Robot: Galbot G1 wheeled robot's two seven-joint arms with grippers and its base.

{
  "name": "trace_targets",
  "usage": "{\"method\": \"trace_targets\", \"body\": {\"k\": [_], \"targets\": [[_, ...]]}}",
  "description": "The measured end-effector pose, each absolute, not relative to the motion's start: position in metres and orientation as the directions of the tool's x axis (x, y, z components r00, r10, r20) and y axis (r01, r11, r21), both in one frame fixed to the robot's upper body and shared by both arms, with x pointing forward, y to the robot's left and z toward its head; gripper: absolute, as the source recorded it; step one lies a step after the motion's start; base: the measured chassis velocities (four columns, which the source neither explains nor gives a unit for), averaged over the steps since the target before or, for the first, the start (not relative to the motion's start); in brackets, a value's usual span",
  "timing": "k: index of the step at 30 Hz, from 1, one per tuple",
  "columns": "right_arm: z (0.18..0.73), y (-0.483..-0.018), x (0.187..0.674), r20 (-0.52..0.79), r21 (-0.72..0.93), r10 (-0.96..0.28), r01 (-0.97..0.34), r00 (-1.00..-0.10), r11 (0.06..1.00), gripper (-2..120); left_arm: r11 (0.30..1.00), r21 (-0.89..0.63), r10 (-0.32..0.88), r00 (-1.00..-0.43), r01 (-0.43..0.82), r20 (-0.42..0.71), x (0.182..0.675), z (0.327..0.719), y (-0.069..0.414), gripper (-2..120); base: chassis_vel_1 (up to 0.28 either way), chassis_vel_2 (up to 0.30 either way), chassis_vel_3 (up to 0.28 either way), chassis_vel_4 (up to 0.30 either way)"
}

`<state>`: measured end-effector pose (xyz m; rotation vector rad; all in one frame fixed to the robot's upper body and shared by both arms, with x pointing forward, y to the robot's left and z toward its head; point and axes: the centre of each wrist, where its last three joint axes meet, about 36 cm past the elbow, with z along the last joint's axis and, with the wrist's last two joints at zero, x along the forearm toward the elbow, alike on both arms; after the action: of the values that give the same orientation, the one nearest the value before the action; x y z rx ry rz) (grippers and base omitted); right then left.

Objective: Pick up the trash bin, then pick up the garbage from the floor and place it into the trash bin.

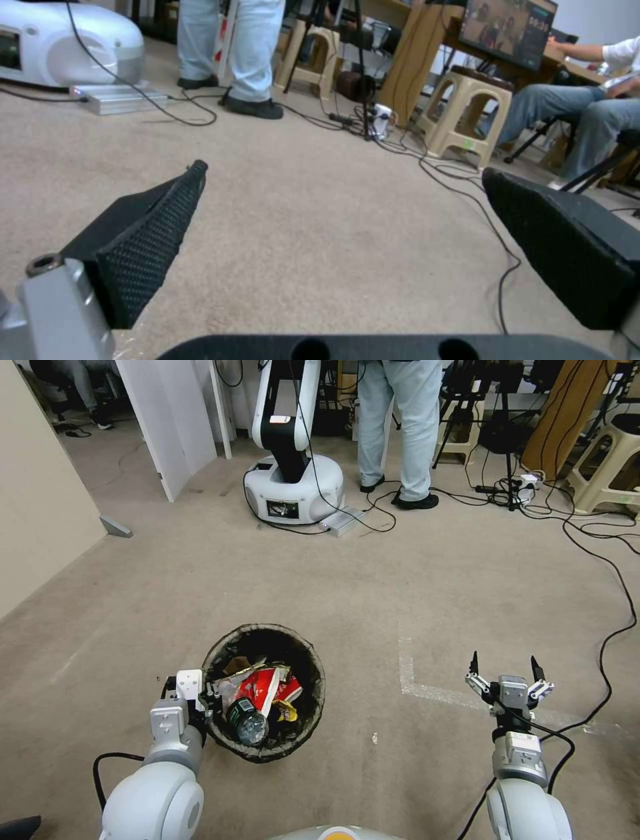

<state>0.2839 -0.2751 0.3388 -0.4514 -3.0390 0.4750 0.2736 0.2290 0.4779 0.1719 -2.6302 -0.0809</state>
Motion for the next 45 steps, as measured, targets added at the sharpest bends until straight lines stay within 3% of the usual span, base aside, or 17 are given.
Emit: {"method": "trace_targets", "body": {"k": [13,24,45], "targets": [[0.346,-0.277,0.297,-0.025,-0.317,0.257,0.252,-0.966,0.914,100,0.998,0.056,-0.058,-0.861,-0.034,0.506,0.277,0.487,0.233,0,0.0,0.0,0.0,0.0],[0.341,-0.273,0.293,-0.013,-0.319,0.25,0.241,-0.968,0.917,100,0.977,0.209,-0.15,-0.822,-0.038,0.55,0.279,0.462,0.245,0,0.0,0.0,0.0,0.0],[0.336,-0.272,0.285,-0.001,-0.333,0.247,0.233,-0.969,0.914,100,0.981,0.193,-0.137,-0.771,-0.019,0.621,0.273,0.439,0.242,1,0.0,0.0,0.0,0.0]]}}
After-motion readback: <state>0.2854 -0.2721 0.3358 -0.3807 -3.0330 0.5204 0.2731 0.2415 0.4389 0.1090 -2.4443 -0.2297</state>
